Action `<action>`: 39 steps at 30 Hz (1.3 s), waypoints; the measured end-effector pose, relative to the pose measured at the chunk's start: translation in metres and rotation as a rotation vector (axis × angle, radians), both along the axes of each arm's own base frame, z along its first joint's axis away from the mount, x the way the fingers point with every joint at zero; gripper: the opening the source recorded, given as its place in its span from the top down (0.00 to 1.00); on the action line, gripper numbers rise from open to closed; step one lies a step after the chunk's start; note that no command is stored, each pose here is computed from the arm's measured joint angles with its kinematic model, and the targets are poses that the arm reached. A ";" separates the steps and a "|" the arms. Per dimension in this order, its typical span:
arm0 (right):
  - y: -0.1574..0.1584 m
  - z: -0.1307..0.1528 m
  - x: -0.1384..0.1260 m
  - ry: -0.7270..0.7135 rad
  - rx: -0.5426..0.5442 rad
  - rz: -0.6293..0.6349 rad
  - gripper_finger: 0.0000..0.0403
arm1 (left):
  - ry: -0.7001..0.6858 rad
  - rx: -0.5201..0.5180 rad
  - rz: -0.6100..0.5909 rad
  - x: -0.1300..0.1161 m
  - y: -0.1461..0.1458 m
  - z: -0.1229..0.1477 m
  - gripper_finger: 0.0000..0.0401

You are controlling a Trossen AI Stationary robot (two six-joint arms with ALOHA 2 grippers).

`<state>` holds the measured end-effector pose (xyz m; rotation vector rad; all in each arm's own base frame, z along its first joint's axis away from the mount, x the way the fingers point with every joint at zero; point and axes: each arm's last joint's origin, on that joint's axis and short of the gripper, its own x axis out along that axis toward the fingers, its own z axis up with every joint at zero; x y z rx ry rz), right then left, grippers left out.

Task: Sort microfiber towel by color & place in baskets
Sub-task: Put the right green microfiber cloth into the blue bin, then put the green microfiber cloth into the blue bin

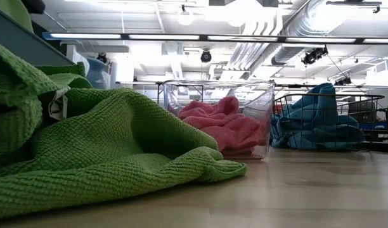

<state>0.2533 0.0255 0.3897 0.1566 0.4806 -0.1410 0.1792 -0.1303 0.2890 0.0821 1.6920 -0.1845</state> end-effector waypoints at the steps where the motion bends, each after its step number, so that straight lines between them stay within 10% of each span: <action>1: 0.001 -0.003 0.005 0.006 0.008 0.017 0.42 | 0.005 0.018 -0.007 -0.001 0.001 0.000 0.46; 22: 0.040 -0.118 0.169 -0.270 0.248 0.381 0.42 | -0.272 0.172 0.031 0.010 0.003 0.035 0.46; 39: 0.016 -0.019 0.077 -0.236 0.053 0.303 0.42 | -0.824 0.074 0.152 0.058 -0.009 0.053 0.46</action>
